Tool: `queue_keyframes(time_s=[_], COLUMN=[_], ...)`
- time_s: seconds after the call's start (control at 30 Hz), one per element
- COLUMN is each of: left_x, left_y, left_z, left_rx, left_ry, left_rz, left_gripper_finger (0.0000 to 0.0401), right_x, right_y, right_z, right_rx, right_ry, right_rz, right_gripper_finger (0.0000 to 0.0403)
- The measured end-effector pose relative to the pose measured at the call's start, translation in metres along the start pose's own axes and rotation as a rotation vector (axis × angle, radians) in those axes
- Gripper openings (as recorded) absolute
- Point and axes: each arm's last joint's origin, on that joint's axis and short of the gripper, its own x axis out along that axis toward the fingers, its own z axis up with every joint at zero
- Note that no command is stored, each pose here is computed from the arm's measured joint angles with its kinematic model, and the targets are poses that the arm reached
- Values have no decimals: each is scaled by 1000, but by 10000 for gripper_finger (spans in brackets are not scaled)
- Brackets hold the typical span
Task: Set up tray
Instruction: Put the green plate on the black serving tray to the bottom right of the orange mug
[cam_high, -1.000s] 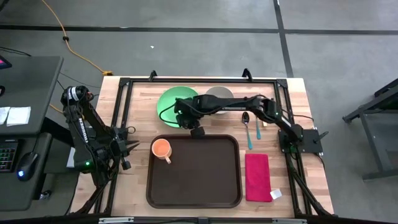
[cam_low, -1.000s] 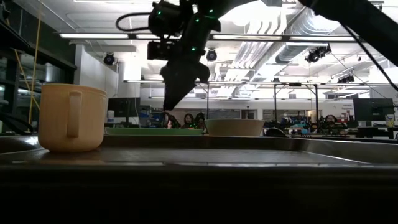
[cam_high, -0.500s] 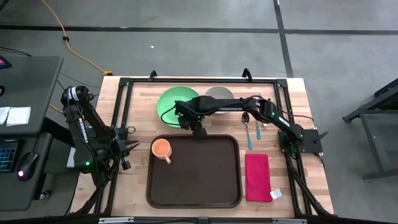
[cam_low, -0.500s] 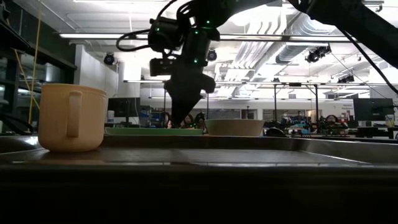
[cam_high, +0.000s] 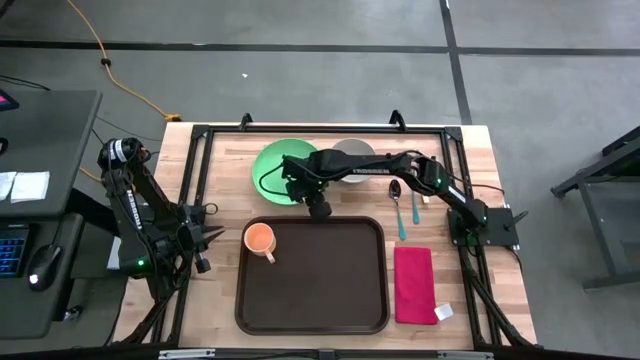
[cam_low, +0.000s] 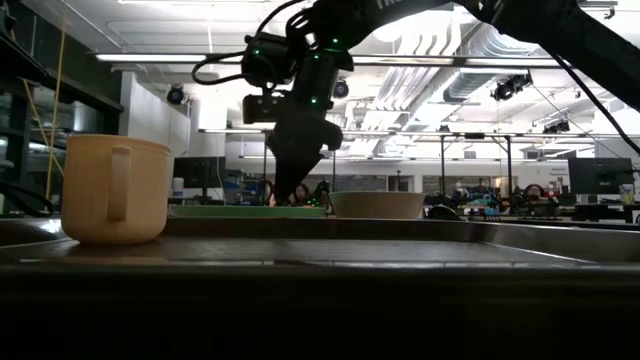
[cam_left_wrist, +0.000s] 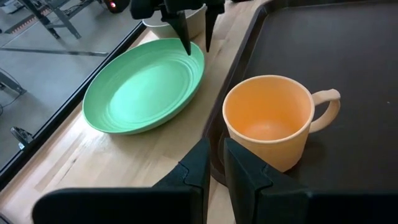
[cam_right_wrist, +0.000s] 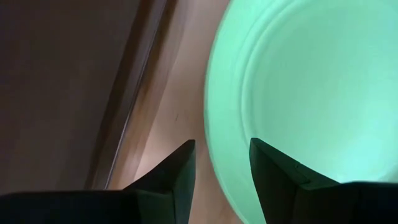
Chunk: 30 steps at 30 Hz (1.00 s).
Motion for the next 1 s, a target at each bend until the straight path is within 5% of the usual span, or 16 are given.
queue_keyframes(time_s=[1.0], left_x=[0], left_y=[0], left_z=[0], left_rx=[0], left_ry=[0], left_rz=[-1], left_gripper_finger=[79], right_x=[37], right_y=[-9], right_z=[-9], right_rx=[9], right_ry=[59], right_rz=[-1], right_gripper_finger=[129])
